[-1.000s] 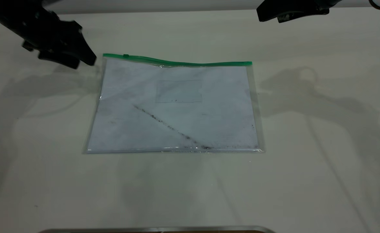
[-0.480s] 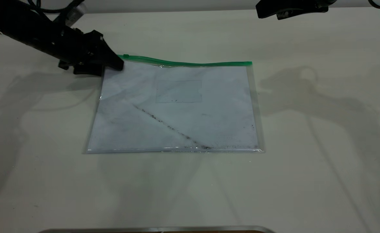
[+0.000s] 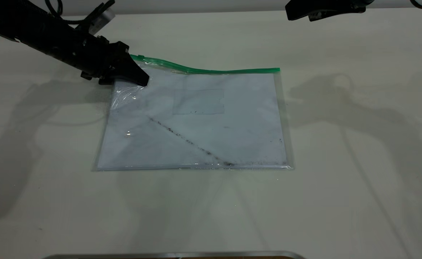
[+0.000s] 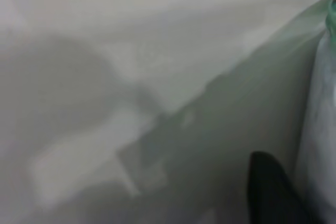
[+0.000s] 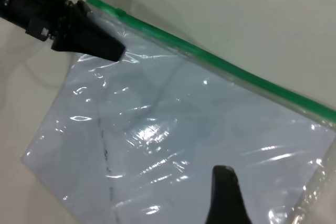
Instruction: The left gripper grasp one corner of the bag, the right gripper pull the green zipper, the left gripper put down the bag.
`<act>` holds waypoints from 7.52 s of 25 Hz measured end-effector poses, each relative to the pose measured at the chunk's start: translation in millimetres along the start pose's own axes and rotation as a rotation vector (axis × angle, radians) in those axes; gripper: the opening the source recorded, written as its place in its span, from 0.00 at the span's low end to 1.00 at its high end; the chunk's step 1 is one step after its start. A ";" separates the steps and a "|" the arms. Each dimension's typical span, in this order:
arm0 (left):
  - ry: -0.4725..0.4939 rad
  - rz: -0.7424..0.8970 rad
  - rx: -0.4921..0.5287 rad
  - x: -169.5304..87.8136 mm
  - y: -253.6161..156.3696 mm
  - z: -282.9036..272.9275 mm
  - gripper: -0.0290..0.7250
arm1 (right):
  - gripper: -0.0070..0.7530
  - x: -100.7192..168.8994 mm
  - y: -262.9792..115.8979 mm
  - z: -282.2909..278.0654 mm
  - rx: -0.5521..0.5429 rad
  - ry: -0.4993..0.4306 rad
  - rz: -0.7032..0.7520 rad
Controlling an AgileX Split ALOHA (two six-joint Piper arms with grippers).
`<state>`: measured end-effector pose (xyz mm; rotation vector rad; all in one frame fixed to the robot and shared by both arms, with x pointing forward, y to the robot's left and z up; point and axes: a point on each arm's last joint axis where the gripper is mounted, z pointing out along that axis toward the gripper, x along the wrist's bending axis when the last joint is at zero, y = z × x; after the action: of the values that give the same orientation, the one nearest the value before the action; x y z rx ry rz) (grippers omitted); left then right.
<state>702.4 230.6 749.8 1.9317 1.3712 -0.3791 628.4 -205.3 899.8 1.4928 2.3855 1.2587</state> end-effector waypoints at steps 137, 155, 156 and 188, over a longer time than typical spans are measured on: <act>-0.365 0.657 -0.298 -46.8 37.3 -43.4 0.12 | 0.08 -58.1 -46.3 135.0 0.520 0.315 -0.399; -0.337 0.572 -0.210 -45.3 33.6 -38.2 0.14 | 0.34 -51.6 -19.7 118.1 0.484 0.295 -0.373; -0.315 0.541 -0.191 -45.1 33.4 -34.0 0.14 | 0.39 -48.0 -9.2 112.2 0.463 0.292 -0.372; 0.099 0.427 -0.167 -255.6 82.2 -279.0 0.73 | 0.51 185.1 76.1 -342.9 -0.052 -0.414 -0.227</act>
<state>631.2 235.3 1130.4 2.0548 0.9751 0.0355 434.5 -253.9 1242.8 1.2723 2.1547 0.8565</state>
